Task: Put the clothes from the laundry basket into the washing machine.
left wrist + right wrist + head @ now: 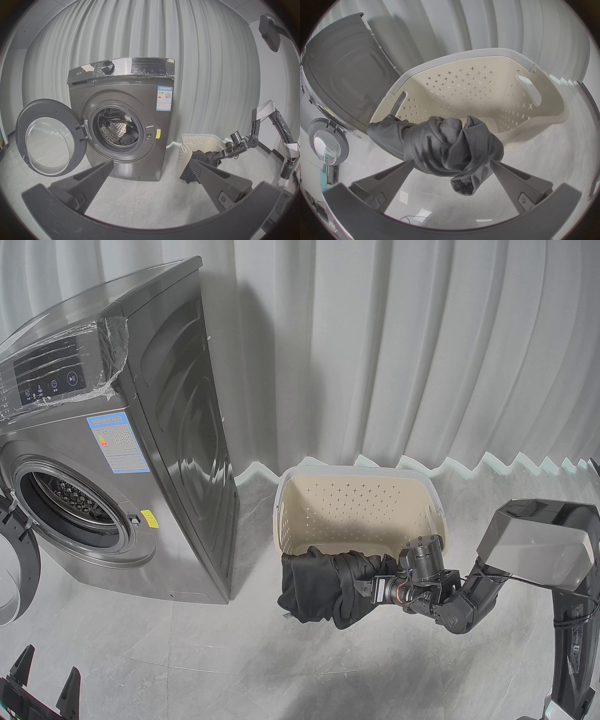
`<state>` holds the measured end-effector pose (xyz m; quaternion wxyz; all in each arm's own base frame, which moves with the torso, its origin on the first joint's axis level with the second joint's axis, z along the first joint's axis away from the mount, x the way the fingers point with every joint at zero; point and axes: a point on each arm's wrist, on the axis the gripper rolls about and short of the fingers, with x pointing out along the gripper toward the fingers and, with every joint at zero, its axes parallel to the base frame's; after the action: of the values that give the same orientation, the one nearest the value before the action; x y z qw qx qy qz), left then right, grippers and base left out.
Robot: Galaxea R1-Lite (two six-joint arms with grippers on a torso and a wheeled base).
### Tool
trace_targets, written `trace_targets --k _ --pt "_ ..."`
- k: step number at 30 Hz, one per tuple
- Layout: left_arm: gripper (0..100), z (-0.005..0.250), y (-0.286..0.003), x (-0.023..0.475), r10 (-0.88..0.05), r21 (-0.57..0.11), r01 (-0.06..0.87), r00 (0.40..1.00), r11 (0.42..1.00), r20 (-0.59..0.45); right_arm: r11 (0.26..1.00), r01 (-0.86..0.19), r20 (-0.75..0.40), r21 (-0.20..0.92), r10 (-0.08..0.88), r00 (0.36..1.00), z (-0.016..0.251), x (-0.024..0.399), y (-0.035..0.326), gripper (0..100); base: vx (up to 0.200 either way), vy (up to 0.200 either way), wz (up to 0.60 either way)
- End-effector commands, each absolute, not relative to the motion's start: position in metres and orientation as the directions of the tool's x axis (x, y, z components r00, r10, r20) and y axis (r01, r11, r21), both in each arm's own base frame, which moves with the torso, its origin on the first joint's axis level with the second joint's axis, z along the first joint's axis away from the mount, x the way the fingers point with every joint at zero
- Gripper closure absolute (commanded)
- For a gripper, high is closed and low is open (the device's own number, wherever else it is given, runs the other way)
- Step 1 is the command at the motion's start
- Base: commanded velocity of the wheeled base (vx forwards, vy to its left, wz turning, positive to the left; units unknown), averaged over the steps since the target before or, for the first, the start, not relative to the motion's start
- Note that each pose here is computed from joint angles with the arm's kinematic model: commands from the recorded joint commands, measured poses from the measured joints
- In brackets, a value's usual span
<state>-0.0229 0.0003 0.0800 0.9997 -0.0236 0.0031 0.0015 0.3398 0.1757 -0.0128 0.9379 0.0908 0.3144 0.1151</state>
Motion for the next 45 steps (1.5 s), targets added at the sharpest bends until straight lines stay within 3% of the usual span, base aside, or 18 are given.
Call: trace_targets --k 1,15,16,29,45 --pt "0 0.076 0.0 -0.023 0.003 -0.047 -0.003 1.0 0.999 -0.006 0.959 -0.146 -0.559 0.242 0.261 0.787 -0.015 0.347 0.179 0 0.0 0.0 0.0" --pt "0 0.076 0.0 -0.023 0.003 -0.047 -0.003 1.0 0.999 -0.006 0.962 -0.112 -0.564 0.249 0.238 0.791 -0.02 0.365 0.178 0 0.0 0.0 0.0" --pt "0 0.076 0.0 -0.023 0.003 -0.047 -0.003 1.0 0.999 -0.006 0.962 -0.114 -0.564 0.249 0.239 0.79 -0.02 0.365 0.179 100 0.0 0.0 0.0" --pt "0 0.076 0.0 -0.023 0.003 -0.047 -0.003 1.0 0.999 -0.006 0.959 -0.129 -0.558 0.252 0.253 0.79 -0.016 0.358 0.182 100 0.0 0.0 0.0" --pt "0 0.076 0.0 -0.023 0.003 -0.049 -0.003 1.0 0.999 -0.006 0.91 -0.257 -0.331 0.325 0.364 0.871 0.073 0.294 0.175 100 0.0 0.0 0.0"
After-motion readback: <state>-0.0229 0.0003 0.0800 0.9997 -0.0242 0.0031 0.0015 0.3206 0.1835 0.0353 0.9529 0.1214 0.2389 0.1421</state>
